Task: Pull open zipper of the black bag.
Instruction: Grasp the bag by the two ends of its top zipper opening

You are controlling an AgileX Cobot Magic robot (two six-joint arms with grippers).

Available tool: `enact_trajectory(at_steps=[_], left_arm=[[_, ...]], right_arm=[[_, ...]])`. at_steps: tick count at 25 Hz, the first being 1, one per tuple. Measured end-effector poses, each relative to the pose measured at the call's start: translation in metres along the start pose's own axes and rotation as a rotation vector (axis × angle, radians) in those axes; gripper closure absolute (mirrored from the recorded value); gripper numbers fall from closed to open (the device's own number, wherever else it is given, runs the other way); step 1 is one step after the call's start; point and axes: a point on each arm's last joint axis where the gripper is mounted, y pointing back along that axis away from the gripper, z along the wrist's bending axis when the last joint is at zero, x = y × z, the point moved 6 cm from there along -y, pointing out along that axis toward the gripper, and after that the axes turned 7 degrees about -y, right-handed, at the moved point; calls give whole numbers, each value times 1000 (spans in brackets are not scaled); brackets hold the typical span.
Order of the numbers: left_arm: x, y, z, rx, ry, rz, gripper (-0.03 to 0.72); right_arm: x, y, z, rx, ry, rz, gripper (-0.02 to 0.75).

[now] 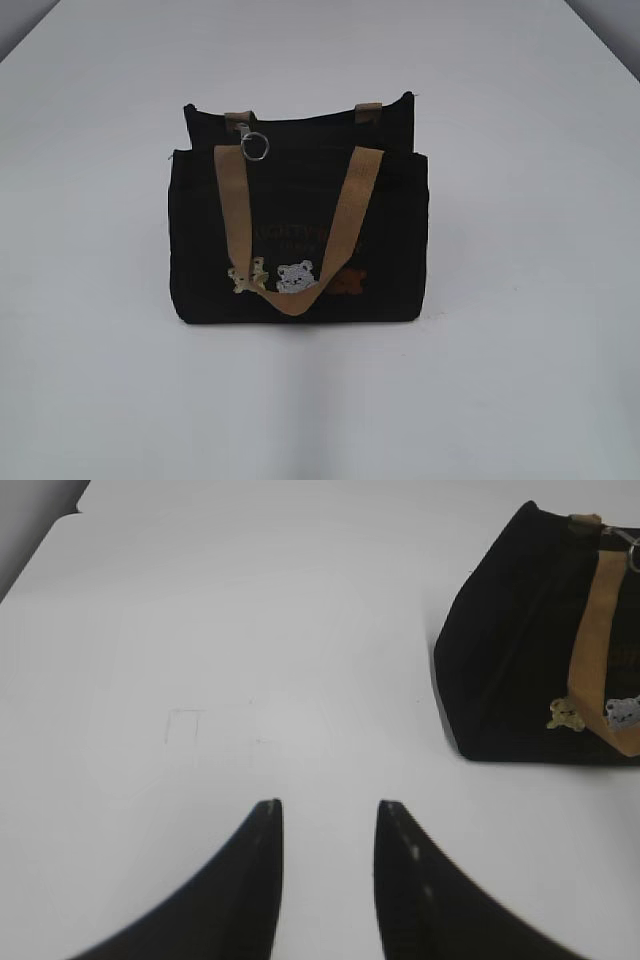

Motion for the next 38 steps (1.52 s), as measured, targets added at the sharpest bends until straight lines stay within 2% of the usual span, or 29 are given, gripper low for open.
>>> enact_trajectory(at_steps=[18,23,25,28,30,34,36,38], left_arm=[[0,0,0,1,0,0,452],[-5,-1,-6,45,11,-15,450],[-23,-3,-14,101,-46,-88,438],[-57,-19,-23,176,-218,-209,398],[-79,-38,-23,187,-302,-268,372],[-99,-102,-26,273,-303,-240,356],[-97,-138,-32,341,-340,-205,348],[-81,-178,-41,438,-390,-130,332]], right_arm=[[0,0,0,0,0,0,309],[0,0,0,0,0,0,309],[0,0,0,0,0,0,309],[0,0,0,0,0,0,309],[0,0,0,0,0,0,309],[0,0,0,0,0,0,309],[0,0,0,0,0,0,309],[0,0,0,0,0,0,309]])
